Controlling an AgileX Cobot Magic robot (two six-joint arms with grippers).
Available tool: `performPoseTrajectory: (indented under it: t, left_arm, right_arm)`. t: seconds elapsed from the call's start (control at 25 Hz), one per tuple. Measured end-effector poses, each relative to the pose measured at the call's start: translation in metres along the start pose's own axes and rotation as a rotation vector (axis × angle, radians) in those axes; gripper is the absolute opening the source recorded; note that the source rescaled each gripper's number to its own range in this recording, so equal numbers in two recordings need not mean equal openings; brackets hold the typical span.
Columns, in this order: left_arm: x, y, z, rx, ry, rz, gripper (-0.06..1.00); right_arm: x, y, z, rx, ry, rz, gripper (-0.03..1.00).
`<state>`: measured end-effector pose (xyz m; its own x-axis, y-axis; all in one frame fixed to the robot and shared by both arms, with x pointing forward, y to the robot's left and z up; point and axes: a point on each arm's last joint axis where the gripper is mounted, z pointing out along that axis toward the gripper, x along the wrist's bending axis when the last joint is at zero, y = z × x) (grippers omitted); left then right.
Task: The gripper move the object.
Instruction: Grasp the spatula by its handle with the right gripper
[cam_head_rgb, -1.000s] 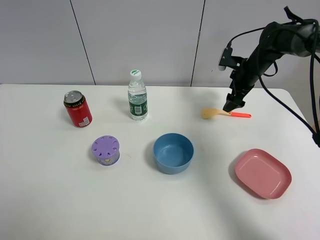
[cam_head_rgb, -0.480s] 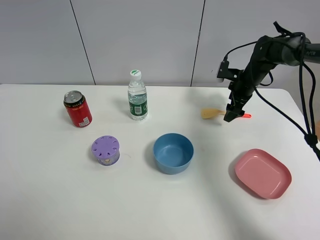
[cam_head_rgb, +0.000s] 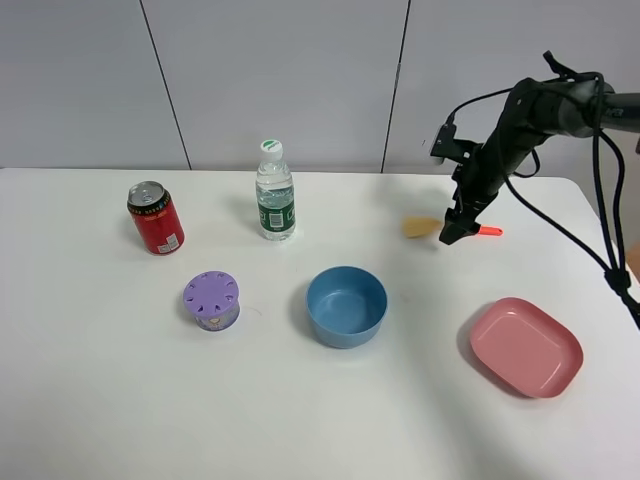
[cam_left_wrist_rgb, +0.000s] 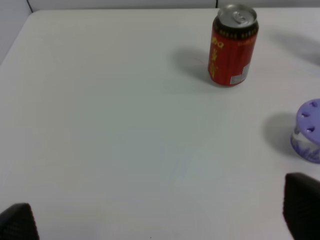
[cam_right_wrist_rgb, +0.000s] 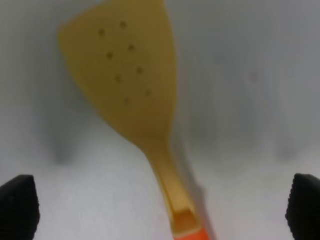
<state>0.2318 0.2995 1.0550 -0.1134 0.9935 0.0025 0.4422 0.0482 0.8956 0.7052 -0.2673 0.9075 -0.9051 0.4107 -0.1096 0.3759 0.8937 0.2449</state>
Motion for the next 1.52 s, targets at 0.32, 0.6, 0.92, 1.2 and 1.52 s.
performPoseTrajectory:
  t: [0.32,0.6,0.92,1.2,1.52]
  left_arm:
    - [0.0,0.0,0.0,0.0,0.0,0.0,1.0]
    - [0.0,0.0,0.0,0.0,0.0,0.0,1.0]
    - [0.0,0.0,0.0,0.0,0.0,0.0,1.0]
    - [0.0,0.0,0.0,0.0,0.0,0.0,1.0]
    - [0.0,0.0,0.0,0.0,0.0,0.0,1.0]
  right_arm:
    - [-0.002,0.002,0.005,-0.033,-0.022,0.023,1.0]
    - [-0.001,-0.001,0.02,-0.03,0.005,0.039,1.0]
    - [-0.002,0.0,0.021,-0.036,-0.003,0.042,0.84]
    - [-0.001,0.0,0.021,-0.034,0.007,0.043,0.43]
    - [0.0,-0.001,0.021,-0.032,0.016,0.047,0.0]
